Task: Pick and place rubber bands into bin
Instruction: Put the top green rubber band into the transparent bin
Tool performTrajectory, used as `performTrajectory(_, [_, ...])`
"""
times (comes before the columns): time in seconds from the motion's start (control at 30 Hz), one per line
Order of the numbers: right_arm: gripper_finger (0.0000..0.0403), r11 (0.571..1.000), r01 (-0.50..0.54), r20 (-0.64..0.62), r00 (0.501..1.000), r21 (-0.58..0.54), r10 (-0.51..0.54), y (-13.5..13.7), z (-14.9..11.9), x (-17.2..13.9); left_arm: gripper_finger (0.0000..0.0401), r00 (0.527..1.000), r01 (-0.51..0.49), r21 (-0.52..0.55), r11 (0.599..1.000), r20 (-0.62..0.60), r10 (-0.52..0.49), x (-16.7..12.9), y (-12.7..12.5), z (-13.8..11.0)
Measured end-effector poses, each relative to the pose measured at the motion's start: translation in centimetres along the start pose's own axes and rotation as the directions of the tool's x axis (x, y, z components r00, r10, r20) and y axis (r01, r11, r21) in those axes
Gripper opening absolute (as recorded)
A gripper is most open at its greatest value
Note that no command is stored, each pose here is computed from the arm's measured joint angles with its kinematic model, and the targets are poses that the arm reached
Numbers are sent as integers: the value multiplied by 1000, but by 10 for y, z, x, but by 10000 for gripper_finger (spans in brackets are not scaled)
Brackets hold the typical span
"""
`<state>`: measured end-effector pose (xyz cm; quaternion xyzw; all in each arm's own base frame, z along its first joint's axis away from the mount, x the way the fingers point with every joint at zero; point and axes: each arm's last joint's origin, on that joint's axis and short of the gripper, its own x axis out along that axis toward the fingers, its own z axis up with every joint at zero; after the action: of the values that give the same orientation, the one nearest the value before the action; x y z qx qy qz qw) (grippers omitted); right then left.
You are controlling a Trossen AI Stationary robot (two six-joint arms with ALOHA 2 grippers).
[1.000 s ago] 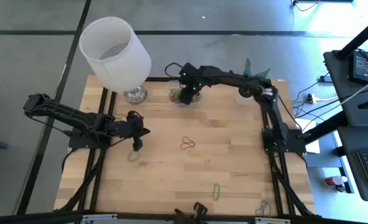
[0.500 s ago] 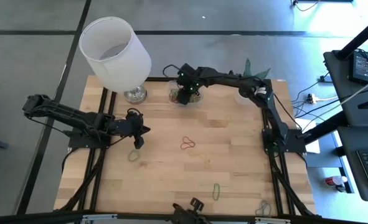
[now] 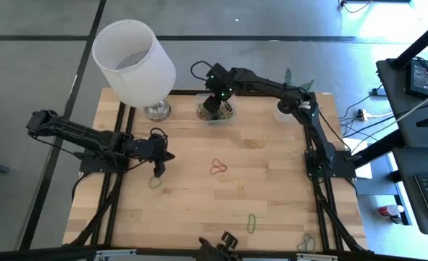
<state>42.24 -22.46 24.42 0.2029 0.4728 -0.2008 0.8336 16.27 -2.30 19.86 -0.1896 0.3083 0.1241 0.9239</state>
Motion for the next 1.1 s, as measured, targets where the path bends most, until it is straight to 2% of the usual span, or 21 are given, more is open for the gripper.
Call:
performTrajectory(0.17, [148,1000,1,-65,998,-1,-1,15,-7,-22,2,998,41,15,999,-45,-40,0,-1,-2])
performTrajectory(0.3, [98,998,49,-57,997,-27,-51,39,-14,-55,4,995,78,18,997,-68,-76,0,-2,-3])
performTrajectory(0.47, [22,994,68,-24,997,-84,-70,88,-31,-95,2,995,80,27,996,-68,-78,0,-2,-3])
performTrajectory(0.57, [7,992,37,-25,999,-120,-41,116,-46,-108,3,993,90,34,995,-74,-88,0,-2,-3])
performTrajectory(0.77, [7,992,13,-88,996,-125,-25,164,-98,-101,3,989,124,45,991,-90,-119,-1,-6,-5])
performTrajectory(0.93, [7,997,-29,-115,993,-74,20,189,-153,-88,1,984,148,58,987,-108,-141,-3,-10,-9])
performTrajectory(1.0, [8,998,-44,-117,992,-42,39,192,-174,-87,1,979,126,52,991,-165,-116,-5,-11,-12])
performTrajectory(1.1, [9,998,-55,-113,992,12,56,193,-204,-86,2,956,43,31,999,-293,-32,-11,-10,-15])
